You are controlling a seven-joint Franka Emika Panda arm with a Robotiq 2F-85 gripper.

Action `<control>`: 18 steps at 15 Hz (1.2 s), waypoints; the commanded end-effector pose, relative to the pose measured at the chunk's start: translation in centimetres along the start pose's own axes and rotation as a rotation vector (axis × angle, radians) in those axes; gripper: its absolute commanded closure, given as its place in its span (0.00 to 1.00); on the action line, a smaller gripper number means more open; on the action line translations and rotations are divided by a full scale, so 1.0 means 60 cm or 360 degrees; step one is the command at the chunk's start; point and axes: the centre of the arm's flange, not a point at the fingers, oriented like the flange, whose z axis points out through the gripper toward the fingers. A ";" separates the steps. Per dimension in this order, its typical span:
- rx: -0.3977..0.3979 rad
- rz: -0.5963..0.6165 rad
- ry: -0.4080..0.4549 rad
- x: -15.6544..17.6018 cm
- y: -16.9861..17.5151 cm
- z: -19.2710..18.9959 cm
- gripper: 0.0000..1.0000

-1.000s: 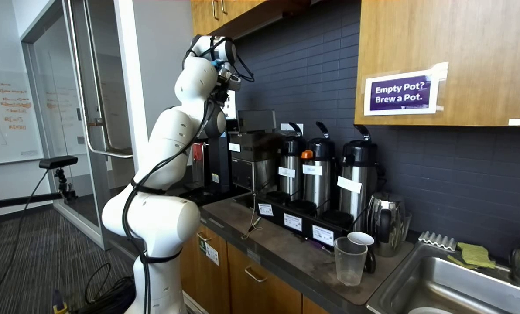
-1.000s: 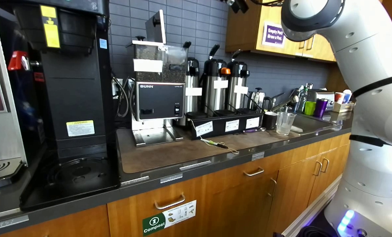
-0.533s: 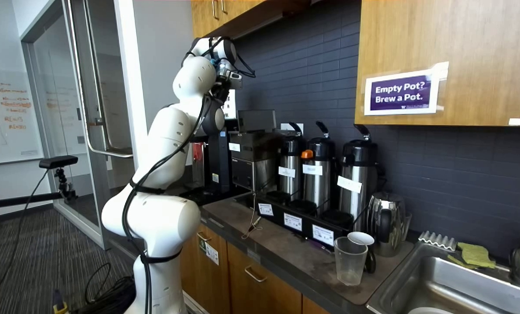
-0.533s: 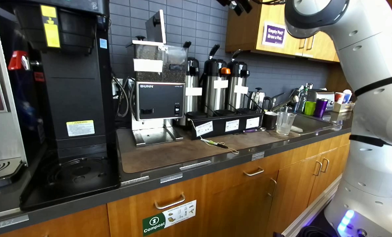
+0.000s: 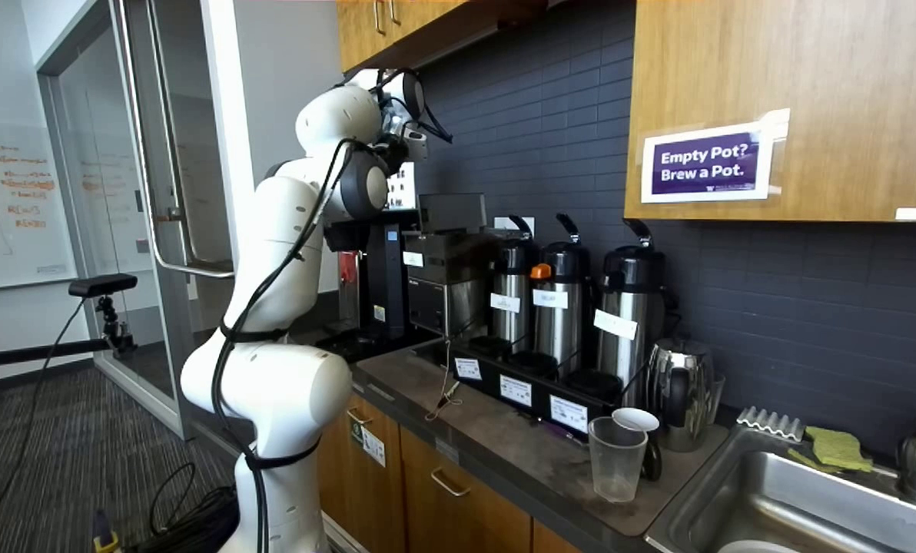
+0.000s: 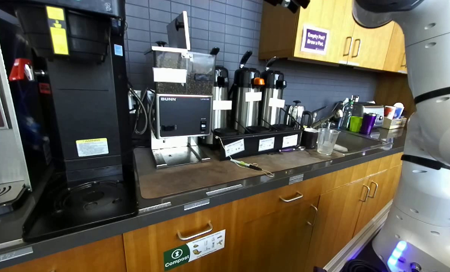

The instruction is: Open the glass container above the coffeemaker.

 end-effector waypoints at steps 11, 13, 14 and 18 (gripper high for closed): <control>0.0003 0.0081 -0.0225 -0.072 0.058 0.249 0.83; 0.0058 0.0138 -0.0061 -0.068 0.046 0.277 0.83; 0.0110 0.0160 0.0021 -0.065 0.038 0.289 0.83; 0.0275 0.0215 0.0329 -0.040 0.002 0.337 0.83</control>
